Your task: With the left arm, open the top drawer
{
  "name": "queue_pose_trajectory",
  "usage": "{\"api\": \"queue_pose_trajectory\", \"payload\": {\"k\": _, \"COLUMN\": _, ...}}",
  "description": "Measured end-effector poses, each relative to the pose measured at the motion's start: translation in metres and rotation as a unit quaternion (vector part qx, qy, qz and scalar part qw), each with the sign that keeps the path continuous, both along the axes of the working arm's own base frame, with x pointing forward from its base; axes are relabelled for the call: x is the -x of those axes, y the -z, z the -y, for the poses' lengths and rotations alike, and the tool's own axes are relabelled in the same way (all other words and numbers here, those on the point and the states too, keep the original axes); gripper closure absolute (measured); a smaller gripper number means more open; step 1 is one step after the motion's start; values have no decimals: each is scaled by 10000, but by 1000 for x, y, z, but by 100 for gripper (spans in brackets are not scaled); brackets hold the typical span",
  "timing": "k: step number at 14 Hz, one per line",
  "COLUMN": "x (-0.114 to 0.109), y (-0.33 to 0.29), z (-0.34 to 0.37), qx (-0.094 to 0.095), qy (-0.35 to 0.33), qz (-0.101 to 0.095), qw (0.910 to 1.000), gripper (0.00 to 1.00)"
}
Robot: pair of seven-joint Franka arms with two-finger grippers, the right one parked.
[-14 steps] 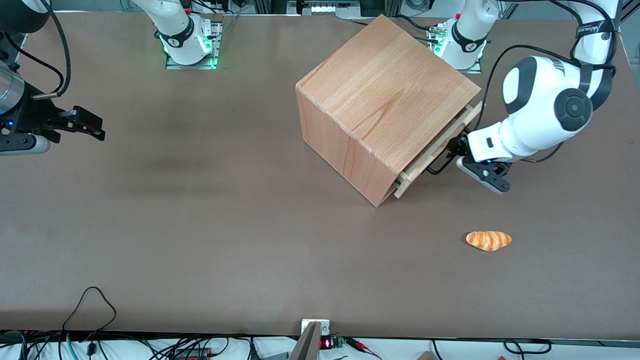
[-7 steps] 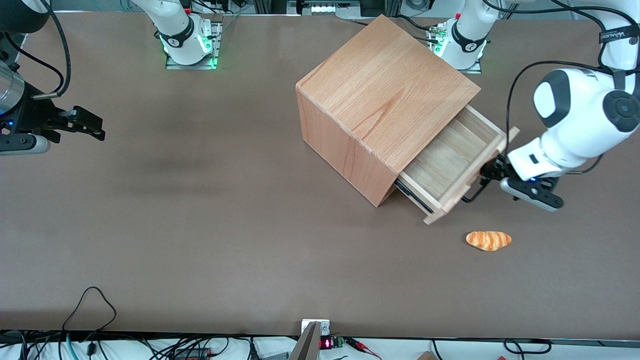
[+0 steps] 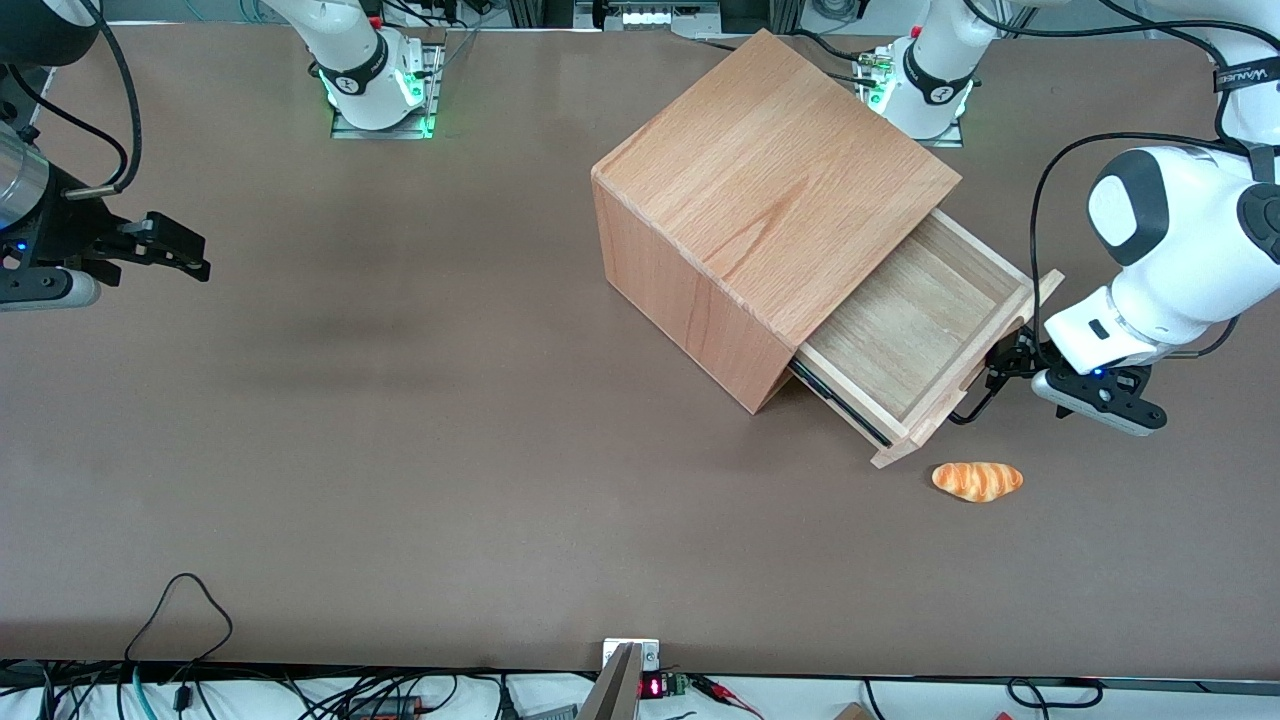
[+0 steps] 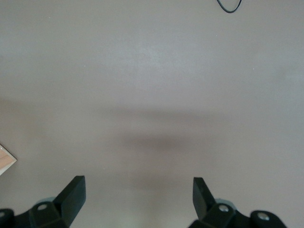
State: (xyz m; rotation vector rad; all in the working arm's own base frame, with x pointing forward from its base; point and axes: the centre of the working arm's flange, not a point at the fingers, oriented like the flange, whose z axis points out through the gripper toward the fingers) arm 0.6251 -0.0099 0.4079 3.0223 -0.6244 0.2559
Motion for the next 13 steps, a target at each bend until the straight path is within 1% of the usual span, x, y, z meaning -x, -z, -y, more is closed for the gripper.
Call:
{"api": "queue_pose_trajectory", "payload": {"k": 4, "x": -7, "y": -9, "z": 2, "qx": -6, "qy": 55, "qz": -197, "qw": 9998, "gripper": 0}}
{"api": "queue_pose_trajectory", "payload": {"k": 5, "x": -8, "y": -15, "z": 2, "qx": 3, "qy": 63, "qz": -215, "qw": 9997, "gripper": 0}}
{"api": "queue_pose_trajectory", "payload": {"k": 7, "x": -13, "y": -37, "z": 1, "qx": -5, "qy": 87, "qz": -136, "qw": 9999, "gripper": 0}}
{"api": "queue_pose_trajectory", "payload": {"k": 9, "x": -12, "y": -50, "z": 0, "qx": -113, "qy": 160, "qz": -156, "qw": 9997, "gripper": 0}}
{"api": "queue_pose_trajectory", "payload": {"k": 11, "x": -8, "y": -56, "z": 0, "qx": -128, "qy": 203, "qz": -291, "qw": 9993, "gripper": 0}}
{"api": "queue_pose_trajectory", "payload": {"k": 13, "x": 1, "y": -69, "z": -1, "qx": -62, "qy": 195, "qz": -445, "qw": 9988, "gripper": 0}}
